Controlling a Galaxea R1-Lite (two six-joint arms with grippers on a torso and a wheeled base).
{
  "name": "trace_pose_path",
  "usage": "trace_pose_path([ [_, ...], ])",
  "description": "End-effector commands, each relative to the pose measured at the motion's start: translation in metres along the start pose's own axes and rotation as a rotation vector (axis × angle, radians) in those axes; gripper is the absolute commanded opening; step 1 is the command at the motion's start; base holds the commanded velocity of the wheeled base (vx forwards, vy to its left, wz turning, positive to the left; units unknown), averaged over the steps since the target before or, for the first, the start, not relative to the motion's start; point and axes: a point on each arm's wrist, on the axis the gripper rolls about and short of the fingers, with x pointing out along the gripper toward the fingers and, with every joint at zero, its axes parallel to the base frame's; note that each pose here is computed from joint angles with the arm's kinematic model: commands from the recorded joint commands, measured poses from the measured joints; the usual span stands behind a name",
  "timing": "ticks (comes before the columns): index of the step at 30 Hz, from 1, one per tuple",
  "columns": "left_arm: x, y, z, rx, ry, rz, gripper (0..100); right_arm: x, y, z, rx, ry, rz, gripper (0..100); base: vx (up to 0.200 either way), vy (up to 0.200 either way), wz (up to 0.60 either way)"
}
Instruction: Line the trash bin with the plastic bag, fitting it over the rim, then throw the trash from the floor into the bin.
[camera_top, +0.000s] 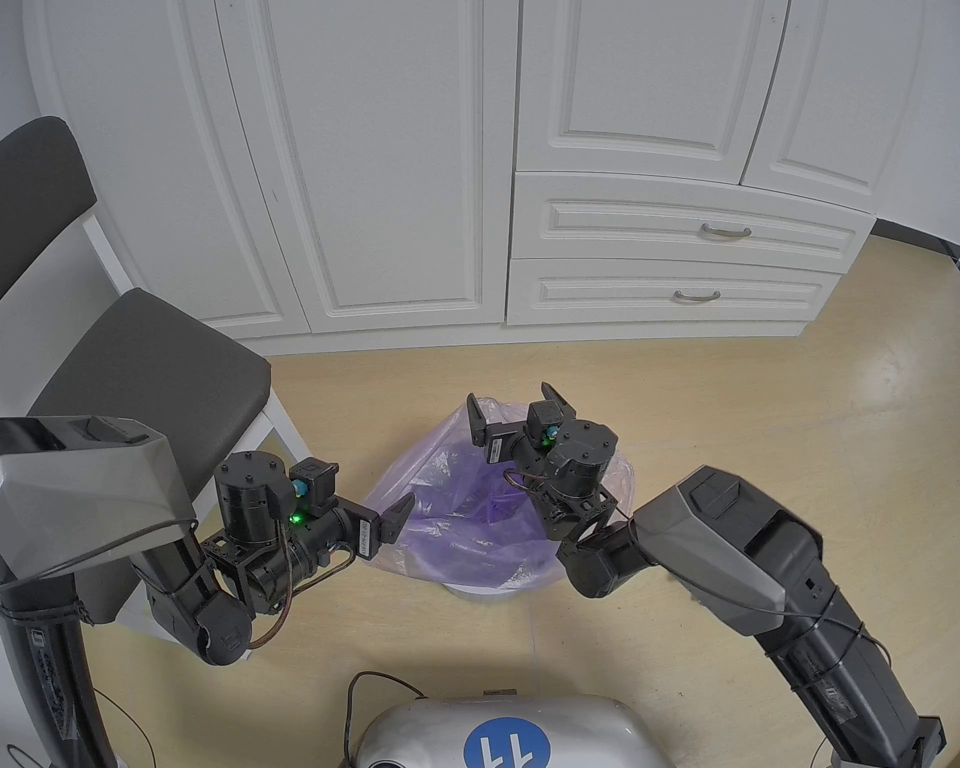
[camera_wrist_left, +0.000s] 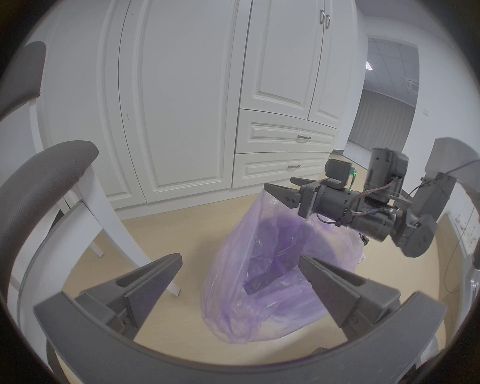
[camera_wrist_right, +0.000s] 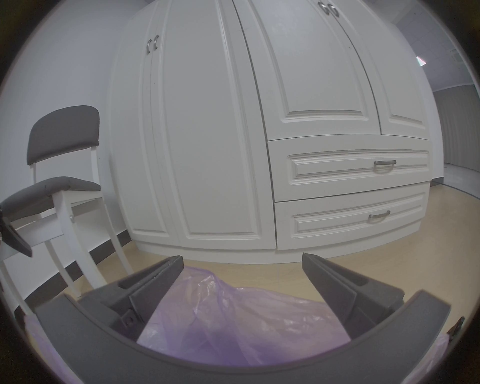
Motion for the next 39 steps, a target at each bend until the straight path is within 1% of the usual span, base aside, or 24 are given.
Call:
trace_pose_path([
  [1, 0.018, -0.015, 0.000, -0.025, -0.033, -0.033, 100, -0.041, -0.026, 0.086, -0.020, 0.097, 0.147, 100, 0.000, 0.000, 0.00],
  [3, 0.022, -0.019, -0.002, -0.032, -0.032, -0.032, 100, -0.042, -0.035, 0.097, -0.026, 0.103, 0.128, 100, 0.000, 0.000, 0.00],
  [5, 0.023, -0.021, -0.002, -0.040, -0.029, -0.026, 100, -0.043, -0.042, 0.104, -0.038, 0.148, 0.113, 100, 0.000, 0.000, 0.00],
  [6, 0.023, -0.023, -0.003, -0.040, -0.018, -0.026, 100, -0.045, -0.055, 0.112, -0.055, 0.218, 0.093, 100, 0.000, 0.000, 0.00],
  [7, 0.023, -0.023, -0.004, -0.040, -0.015, -0.028, 100, -0.045, -0.056, 0.112, -0.056, 0.228, 0.090, 100, 0.000, 0.000, 0.00],
  [8, 0.026, -0.023, -0.004, -0.040, 0.003, -0.028, 100, -0.050, -0.073, 0.115, -0.085, 0.349, 0.059, 100, 0.000, 0.000, 0.00],
  [9, 0.028, -0.025, -0.004, -0.040, 0.017, -0.031, 100, -0.049, -0.083, 0.115, -0.091, 0.400, 0.039, 100, 0.000, 0.000, 0.00],
  [11, 0.030, -0.029, -0.004, -0.047, 0.041, -0.039, 100, -0.048, -0.095, 0.118, -0.093, 0.436, 0.024, 100, 0.000, 0.000, 0.00],
  [12, 0.032, -0.034, -0.004, -0.064, 0.050, -0.043, 100, -0.047, -0.106, 0.117, -0.097, 0.450, 0.001, 100, 0.000, 0.000, 0.00],
  [14, 0.037, -0.040, 0.000, -0.079, 0.055, -0.033, 100, -0.046, -0.119, 0.114, -0.099, 0.473, -0.018, 100, 0.000, 0.000, 0.00],
  [15, 0.039, -0.041, 0.001, -0.076, 0.060, -0.025, 100, -0.047, -0.122, 0.113, -0.098, 0.484, -0.017, 100, 0.000, 0.000, 0.00],
  [16, 0.047, -0.041, 0.006, -0.075, 0.069, -0.004, 100, -0.048, -0.127, 0.109, -0.096, 0.518, -0.003, 100, 0.000, 0.000, 0.00],
  [18, 0.060, -0.038, 0.013, -0.073, 0.103, 0.014, 100, -0.050, -0.130, 0.103, -0.088, 0.575, 0.027, 100, 0.000, 0.000, 0.00],
  [22, 0.083, -0.032, 0.025, -0.073, 0.191, 0.055, 100, -0.050, -0.133, 0.084, -0.083, 0.639, 0.045, 100, 0.000, 0.000, 0.00],
  [24, 0.092, -0.030, 0.031, -0.068, 0.206, 0.087, 100, -0.050, -0.133, 0.072, -0.084, 0.661, 0.046, 100, 0.000, 0.000, 0.00],
  [25, 0.093, -0.029, 0.031, -0.068, 0.208, 0.090, 100, -0.050, -0.133, 0.072, -0.084, 0.662, 0.046, 100, 0.000, 0.000, 0.00],
  [27, 0.108, -0.026, 0.036, -0.062, 0.221, 0.127, 100, -0.051, -0.138, 0.058, -0.082, 0.696, 0.045, 100, 0.000, 0.000, 0.00],
  [30, 0.111, -0.025, 0.037, -0.060, 0.233, 0.136, 100, -0.051, -0.140, 0.056, -0.082, 0.704, 0.047, 100, 0.000, 0.000, 0.00],
  [31, 0.113, -0.022, 0.038, -0.053, 0.272, 0.155, 100, -0.052, -0.141, 0.053, -0.075, 0.727, 0.061, 100, 0.000, 0.000, 0.00],
  [32, 0.114, -0.020, 0.038, -0.052, 0.286, 0.159, 100, -0.054, -0.142, 0.054, -0.064, 0.742, 0.083, 100, 0.000, 0.000, 0.00],
  [34, 0.117, -0.019, 0.037, -0.053, 0.285, 0.164, 100, -0.056, -0.138, 0.056, -0.050, 0.750, 0.121, 100, 0.000, 0.000, 0.00],
  [37, 0.121, -0.017, 0.037, -0.055, 0.284, 0.169, 100, -0.059, -0.134, 0.052, -0.036, 0.762, 0.153, 100, 0.000, 0.000, 0.00],
  [38, 0.125, -0.015, 0.037, -0.059, 0.276, 0.173, 100, -0.060, -0.133, 0.046, -0.024, 0.773, 0.177, 100, 0.000, 0.000, 0.00],
  [39, 0.128, -0.014, 0.036, -0.062, 0.270, 0.177, 100, -0.059, -0.133, 0.039, -0.017, 0.784, 0.181, 100, 0.000, 0.000, 0.00],
])
